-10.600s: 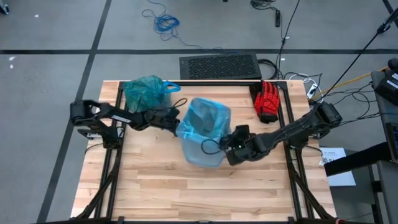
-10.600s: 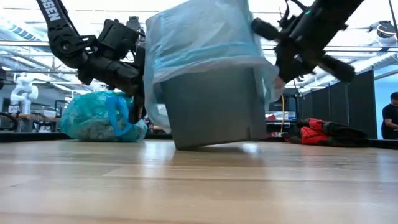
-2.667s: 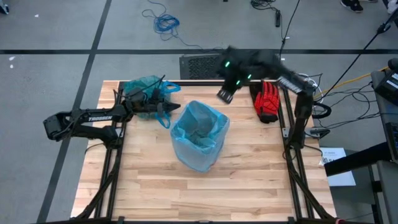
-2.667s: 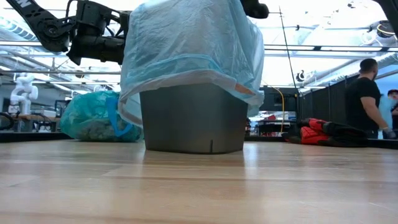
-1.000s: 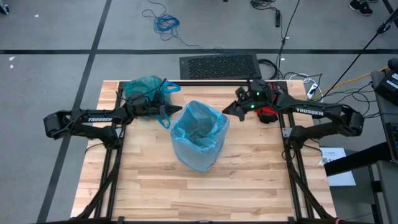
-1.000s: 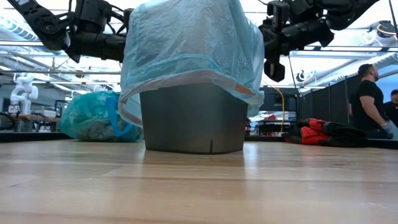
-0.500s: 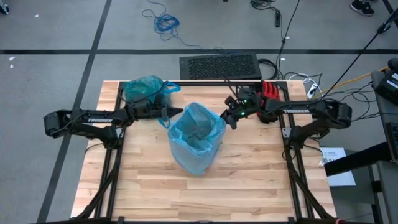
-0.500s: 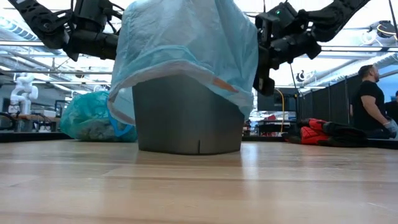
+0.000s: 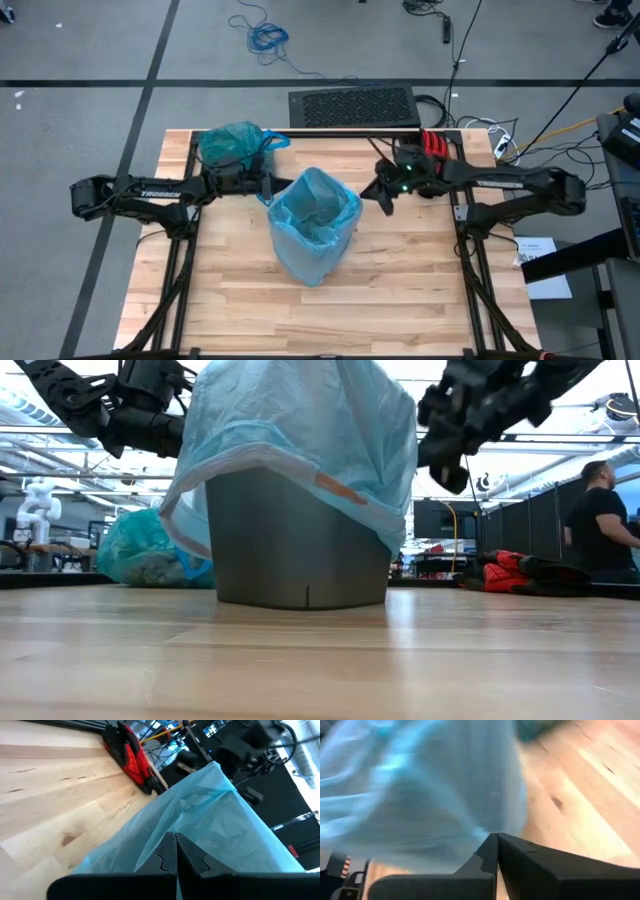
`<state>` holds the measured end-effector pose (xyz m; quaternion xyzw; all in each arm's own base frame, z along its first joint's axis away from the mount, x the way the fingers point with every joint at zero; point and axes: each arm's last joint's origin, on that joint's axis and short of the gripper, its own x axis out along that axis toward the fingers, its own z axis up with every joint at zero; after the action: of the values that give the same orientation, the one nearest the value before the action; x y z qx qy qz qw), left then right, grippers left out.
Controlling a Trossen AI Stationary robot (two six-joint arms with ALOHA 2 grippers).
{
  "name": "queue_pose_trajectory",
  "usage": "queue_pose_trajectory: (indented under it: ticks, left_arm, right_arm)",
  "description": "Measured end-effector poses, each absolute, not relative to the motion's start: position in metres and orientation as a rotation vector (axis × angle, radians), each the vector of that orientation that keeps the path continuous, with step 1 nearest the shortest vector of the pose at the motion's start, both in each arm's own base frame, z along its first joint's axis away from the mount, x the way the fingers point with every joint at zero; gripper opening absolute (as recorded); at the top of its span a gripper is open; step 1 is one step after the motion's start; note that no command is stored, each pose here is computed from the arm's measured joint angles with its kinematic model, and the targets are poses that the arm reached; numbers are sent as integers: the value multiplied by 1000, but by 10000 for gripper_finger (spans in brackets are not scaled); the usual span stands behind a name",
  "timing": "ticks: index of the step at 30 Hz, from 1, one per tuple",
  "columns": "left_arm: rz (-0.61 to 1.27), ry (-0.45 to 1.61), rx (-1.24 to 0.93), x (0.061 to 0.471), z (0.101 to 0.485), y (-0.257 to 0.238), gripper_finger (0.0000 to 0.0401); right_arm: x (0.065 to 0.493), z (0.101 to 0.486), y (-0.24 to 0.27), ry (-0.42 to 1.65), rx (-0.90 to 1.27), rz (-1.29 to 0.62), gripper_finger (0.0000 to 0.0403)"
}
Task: Place trash/remove bag and relplace
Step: Insert the new blue trash bag into the trash bin
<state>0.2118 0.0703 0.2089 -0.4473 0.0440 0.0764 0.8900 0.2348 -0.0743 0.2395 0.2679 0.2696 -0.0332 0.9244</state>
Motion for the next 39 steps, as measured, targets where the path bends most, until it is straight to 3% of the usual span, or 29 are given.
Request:
queue_pose_trajectory:
  ticks: [10, 29, 39]
  left_arm:
    - [168, 88, -924, 212, 209, 70, 0]
    - [260, 223, -889, 221, 184, 68, 0]
    - [233, 195, -885, 222, 187, 67, 0]
  right_arm:
    - [226, 222, -17, 345, 548, -66, 0]
    - [253, 166, -15, 497, 573, -128, 0]
    - [214, 216, 22, 404, 523, -111, 0]
